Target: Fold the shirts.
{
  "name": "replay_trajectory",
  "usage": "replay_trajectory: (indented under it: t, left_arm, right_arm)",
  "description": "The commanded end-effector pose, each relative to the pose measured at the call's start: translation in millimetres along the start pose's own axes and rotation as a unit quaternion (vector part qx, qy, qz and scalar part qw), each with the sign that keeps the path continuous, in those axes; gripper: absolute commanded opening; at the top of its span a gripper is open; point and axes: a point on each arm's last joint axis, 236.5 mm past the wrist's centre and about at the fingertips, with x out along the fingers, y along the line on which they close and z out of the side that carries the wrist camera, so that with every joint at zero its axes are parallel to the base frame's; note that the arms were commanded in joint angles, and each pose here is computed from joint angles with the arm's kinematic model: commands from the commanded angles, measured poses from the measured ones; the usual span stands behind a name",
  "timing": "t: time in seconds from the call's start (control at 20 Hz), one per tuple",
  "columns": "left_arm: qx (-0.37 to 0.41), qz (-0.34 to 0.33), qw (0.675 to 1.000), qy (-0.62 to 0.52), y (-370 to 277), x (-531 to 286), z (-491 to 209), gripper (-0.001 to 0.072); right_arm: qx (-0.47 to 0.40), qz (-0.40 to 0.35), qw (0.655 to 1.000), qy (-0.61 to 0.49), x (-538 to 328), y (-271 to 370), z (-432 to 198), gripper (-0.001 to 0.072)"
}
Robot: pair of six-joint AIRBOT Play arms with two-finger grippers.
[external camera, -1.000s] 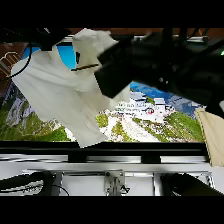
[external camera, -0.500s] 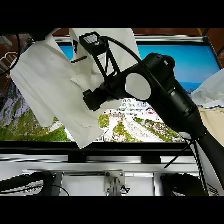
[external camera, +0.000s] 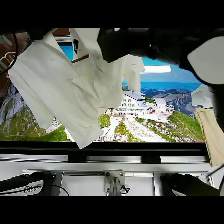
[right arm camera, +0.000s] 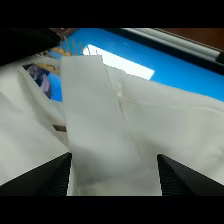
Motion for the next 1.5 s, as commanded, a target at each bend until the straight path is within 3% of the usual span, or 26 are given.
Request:
replay_trajectory:
  t: [0.0,0.15,0.2,0.3,0.35,0.7,0.75,0.8,0.85,1.0,1.15,1.3,1.45]
  left_arm:
    - [-0.002,-0.004,1.0,-0.002,-2.5,-0.3,1.4,0.0044]
    - [-0.002,-0.004,1.0,-0.002,-2.3,-0.4,1.4,0.0045]
    - [-0.003,-0.004,1.0,-0.002,-2.3,-0.4,1.4,0.0045]
    - [-0.006,-0.004,1.0,-0.002,-2.5,-0.5,1.5,0.0045]
    - [-0.006,-0.003,1.0,-0.002,-2.4,-0.5,1.5,0.0044]
    - [-0.004,0.0,1.0,0.0,-0.2,-0.7,0.3,0.0045]
    - [-0.005,0.0,1.0,0.0,-0.3,-0.7,0.3,0.0045]
    - [-0.004,0.0,1.0,0.0,-0.4,-0.9,0.3,0.0045]
    - [-0.004,0.0,1.0,0.0,-0.5,-0.9,0.3,0.0045]
    - [-0.004,-0.004,1.0,0.005,-2.1,-0.8,-1.9,0.0045]
    - [-0.005,-0.015,1.0,0.018,-7.5,-0.9,-7.9,0.0045]
    - [-0.005,-0.027,0.999,0.032,-13.3,-1.5,-14.7,0.0045]
    - [-0.005,-0.034,0.999,0.041,-16.6,-2.0,-18.8,0.0044]
  right_arm:
    - [-0.003,0.087,0.996,-0.02,27.3,36.0,5.0,0.0658]
    - [0.001,0.106,0.994,-0.004,60.8,41.3,-11.7,0.0657]
    - [-0.007,0.088,0.996,0.009,71.5,32.2,-20.9,0.0583]
    - [-0.028,0.048,0.998,0.022,83.6,11.8,-30.6,0.0152]
    - [-0.035,0.034,0.998,0.027,84.9,4.9,-33.1,0.0109]
    - [-0.059,0.061,0.986,0.14,63.9,35.2,-84.5,0.012]
    - [-0.071,0.052,0.989,0.116,63.2,33.2,-72.4,0.032]
    - [-0.072,0.048,0.993,0.082,59.5,32.6,-54.4,0.0579]
    - [-0.076,0.041,0.996,0.036,50.1,31.4,-29.2,0.0601]
    - [-0.098,-0.02,0.991,-0.091,3.1,6.9,43.0,0.0596]
    - [-0.056,-0.027,0.978,-0.199,-28.5,-4.4,95.2,0.0595]
    - [-0.04,-0.01,0.967,-0.251,-26.8,0.7,115.7,0.0596]
    - [-0.036,-0.008,0.971,-0.236,-7.1,-1.0,106.3,0.0595]
